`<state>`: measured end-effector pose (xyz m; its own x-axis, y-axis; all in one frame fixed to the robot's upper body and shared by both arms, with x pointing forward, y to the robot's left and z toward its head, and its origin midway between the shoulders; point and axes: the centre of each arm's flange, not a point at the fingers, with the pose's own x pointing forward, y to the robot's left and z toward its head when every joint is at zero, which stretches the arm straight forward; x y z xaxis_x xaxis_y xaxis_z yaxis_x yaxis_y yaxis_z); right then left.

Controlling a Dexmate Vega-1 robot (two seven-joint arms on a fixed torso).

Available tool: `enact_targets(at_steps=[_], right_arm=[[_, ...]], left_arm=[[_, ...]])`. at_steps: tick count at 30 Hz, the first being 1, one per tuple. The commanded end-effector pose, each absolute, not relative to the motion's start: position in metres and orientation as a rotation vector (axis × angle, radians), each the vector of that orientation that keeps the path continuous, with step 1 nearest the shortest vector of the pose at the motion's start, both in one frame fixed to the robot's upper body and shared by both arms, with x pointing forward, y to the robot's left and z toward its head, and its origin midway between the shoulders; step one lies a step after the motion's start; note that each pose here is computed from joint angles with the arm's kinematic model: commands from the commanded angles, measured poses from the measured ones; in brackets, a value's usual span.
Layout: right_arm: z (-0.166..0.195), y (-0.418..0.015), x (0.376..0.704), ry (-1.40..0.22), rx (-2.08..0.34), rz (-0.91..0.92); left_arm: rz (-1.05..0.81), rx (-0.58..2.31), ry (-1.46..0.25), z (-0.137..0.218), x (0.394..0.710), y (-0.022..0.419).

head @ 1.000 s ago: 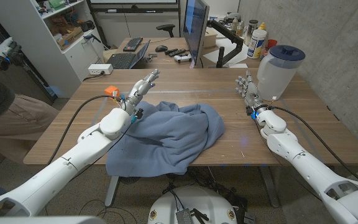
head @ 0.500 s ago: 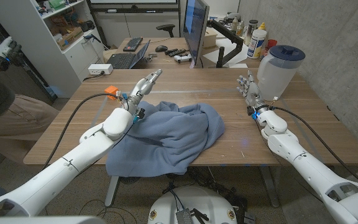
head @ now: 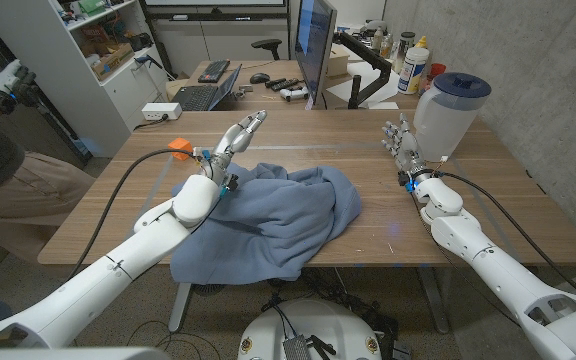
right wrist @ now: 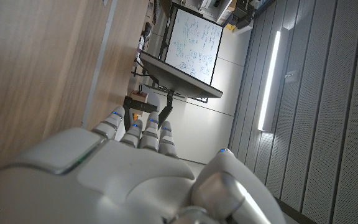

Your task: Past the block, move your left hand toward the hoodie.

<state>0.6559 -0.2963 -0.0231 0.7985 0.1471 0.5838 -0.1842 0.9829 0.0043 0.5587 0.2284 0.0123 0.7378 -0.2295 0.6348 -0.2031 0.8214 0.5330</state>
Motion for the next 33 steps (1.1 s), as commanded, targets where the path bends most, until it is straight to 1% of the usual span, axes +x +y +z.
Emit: enact_targets(at_steps=[1,14,24,27,33], right_arm=[[-0.025,-0.297,0.656,-0.616,0.060,0.172],[-0.027,-0.298,0.658,-0.606,0.057,0.168],[-0.027,-0.298,0.658,-0.608,0.055,0.165],[-0.028,-0.298,0.658,-0.606,0.053,0.163],[-0.031,-0.298,0.659,-0.596,0.053,0.155]], left_arm=[[-0.006,0.634,-0.778,0.010,0.549,0.214],[-0.010,0.656,-0.740,0.008,0.545,0.208],[-0.023,0.699,-0.736,0.008,0.534,0.200],[0.012,0.749,-0.717,0.008,0.529,0.197],[0.020,0.768,-0.698,0.009,0.523,0.194]])
